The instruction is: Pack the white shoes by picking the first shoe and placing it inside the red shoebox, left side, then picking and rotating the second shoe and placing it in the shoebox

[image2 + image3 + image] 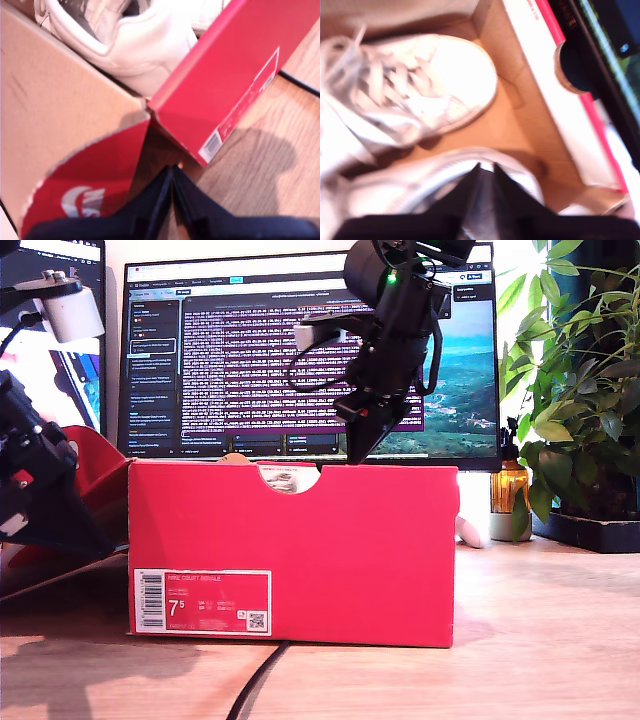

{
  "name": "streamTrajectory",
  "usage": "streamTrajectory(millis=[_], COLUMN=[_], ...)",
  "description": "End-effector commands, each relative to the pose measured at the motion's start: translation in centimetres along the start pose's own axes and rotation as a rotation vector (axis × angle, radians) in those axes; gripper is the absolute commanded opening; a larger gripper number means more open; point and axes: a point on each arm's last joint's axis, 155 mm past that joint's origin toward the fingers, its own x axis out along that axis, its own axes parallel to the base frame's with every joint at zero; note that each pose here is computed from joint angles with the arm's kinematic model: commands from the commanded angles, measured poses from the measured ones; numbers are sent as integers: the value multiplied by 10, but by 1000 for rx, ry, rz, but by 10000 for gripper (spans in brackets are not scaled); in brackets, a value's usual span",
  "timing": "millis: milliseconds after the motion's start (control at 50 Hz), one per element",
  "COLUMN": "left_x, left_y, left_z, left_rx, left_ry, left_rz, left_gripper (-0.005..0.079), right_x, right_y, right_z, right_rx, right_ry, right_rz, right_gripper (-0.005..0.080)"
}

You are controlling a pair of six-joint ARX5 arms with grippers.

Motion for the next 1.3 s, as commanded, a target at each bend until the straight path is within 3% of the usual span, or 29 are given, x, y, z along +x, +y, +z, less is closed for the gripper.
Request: streamTrajectory(millis=[0,160,300,620,840,1100,1280], left_x=[1,-8,-23,-63,-73,-78,-84], left_y=[-2,-5,-4,6,17,58,78], left_z=[-2,-1,18,44,51,60,64], left_rx=[-5,5,-6,-30,-75,-219,-264], left_ry=[5,25,-17,-116,-165,-251,-312], left_rz=[-5,-25,-28,-1,25,98,111], left_gripper=[-18,-18,-18,-18,-18,-18,-18], right_x=[2,-2,-8,-22,-47,-76,-94], right_y=[8,14,12,-23,-65,-98,-100], right_z=[1,-13,-23,-55,-74,-96,-108], right_rx=[39,91,149,409,541,629,647], right_ry=[8,78,120,147,111,63,-21], right_rz=[9,33,46,49,6,-71,-138], right_gripper=[-13,-13,-13,-13,-13,-13,-13])
